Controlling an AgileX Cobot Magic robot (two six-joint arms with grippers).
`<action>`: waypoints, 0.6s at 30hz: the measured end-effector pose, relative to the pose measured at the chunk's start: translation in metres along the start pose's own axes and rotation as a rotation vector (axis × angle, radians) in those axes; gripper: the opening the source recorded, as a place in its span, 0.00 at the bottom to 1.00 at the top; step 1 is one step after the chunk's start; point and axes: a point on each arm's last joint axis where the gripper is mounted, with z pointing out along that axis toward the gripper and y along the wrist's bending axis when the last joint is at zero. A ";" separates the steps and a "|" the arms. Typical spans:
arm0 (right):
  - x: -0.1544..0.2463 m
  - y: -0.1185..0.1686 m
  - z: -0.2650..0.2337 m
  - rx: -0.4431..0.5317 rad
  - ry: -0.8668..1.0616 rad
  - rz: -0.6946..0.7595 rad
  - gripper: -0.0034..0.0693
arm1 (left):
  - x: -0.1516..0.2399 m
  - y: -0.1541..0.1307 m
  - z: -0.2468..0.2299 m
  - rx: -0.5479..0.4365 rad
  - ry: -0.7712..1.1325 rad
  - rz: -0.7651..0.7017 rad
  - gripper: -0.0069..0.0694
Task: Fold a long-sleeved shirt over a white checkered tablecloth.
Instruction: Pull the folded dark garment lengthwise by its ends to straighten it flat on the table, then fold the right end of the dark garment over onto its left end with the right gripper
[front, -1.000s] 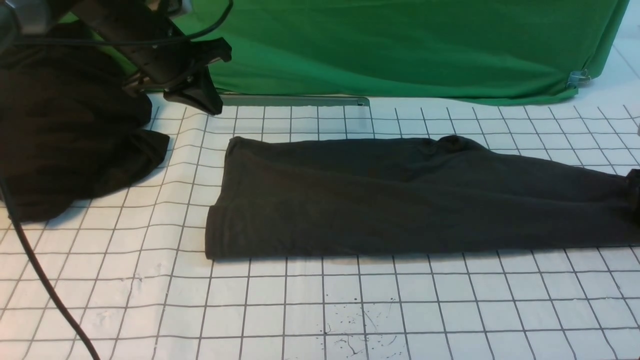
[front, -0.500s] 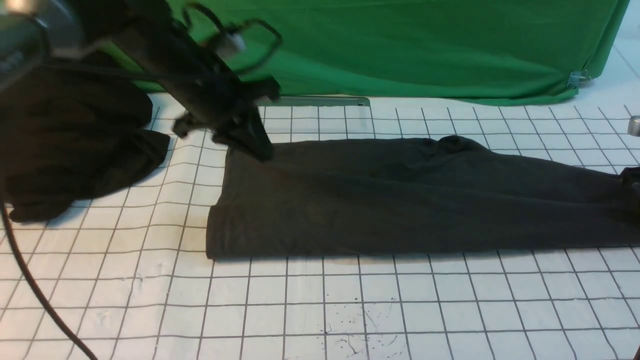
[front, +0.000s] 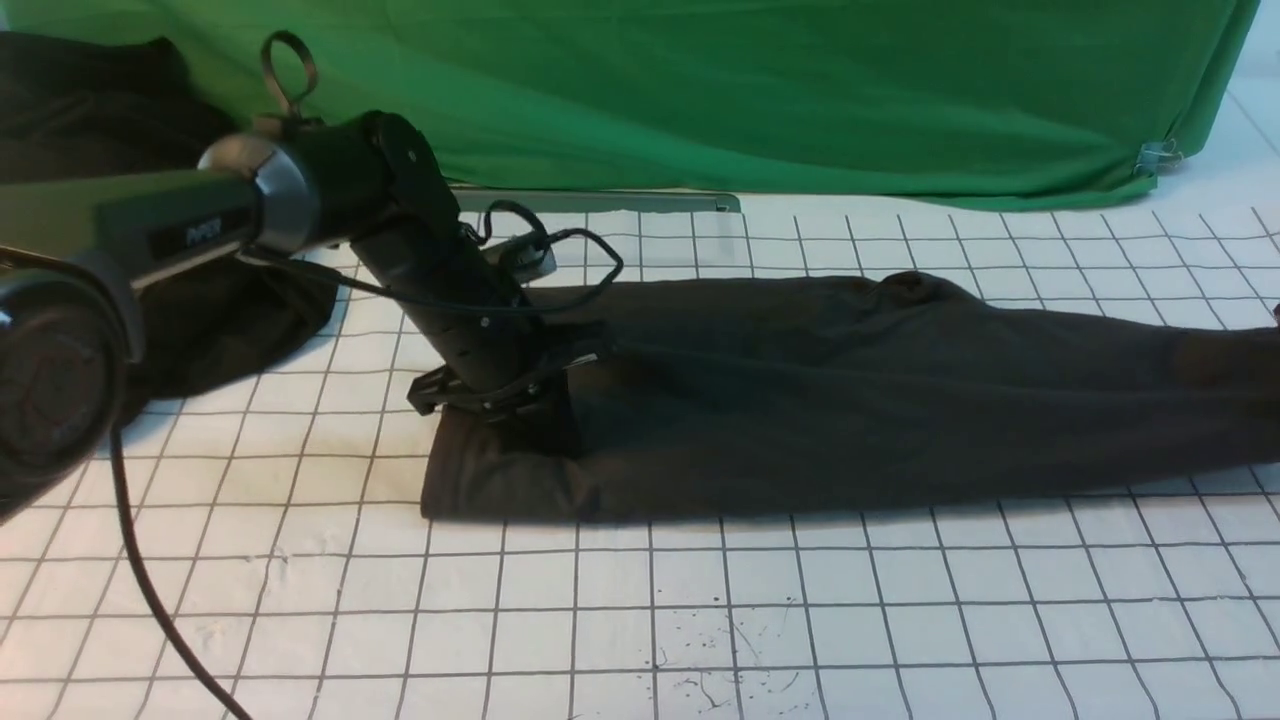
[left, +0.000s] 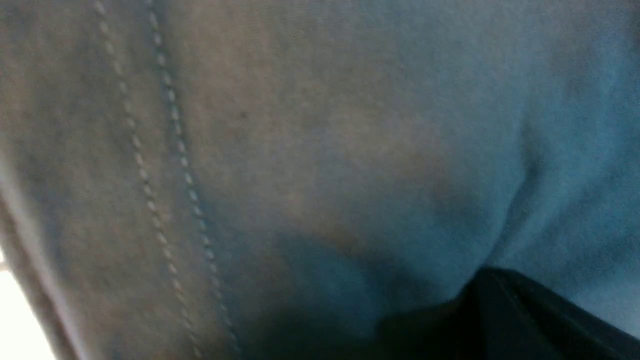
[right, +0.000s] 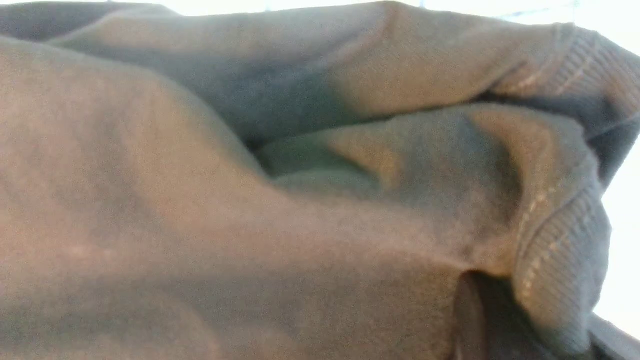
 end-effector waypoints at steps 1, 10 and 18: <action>0.000 0.000 -0.006 -0.001 -0.004 0.001 0.07 | 0.001 -0.002 -0.009 0.002 0.000 0.011 0.09; -0.006 0.012 -0.107 -0.029 -0.187 0.001 0.07 | 0.020 -0.007 -0.158 0.031 -0.271 0.088 0.09; 0.015 0.109 -0.188 -0.198 -0.357 -0.082 0.07 | 0.059 0.046 -0.211 -0.014 -0.362 -0.007 0.09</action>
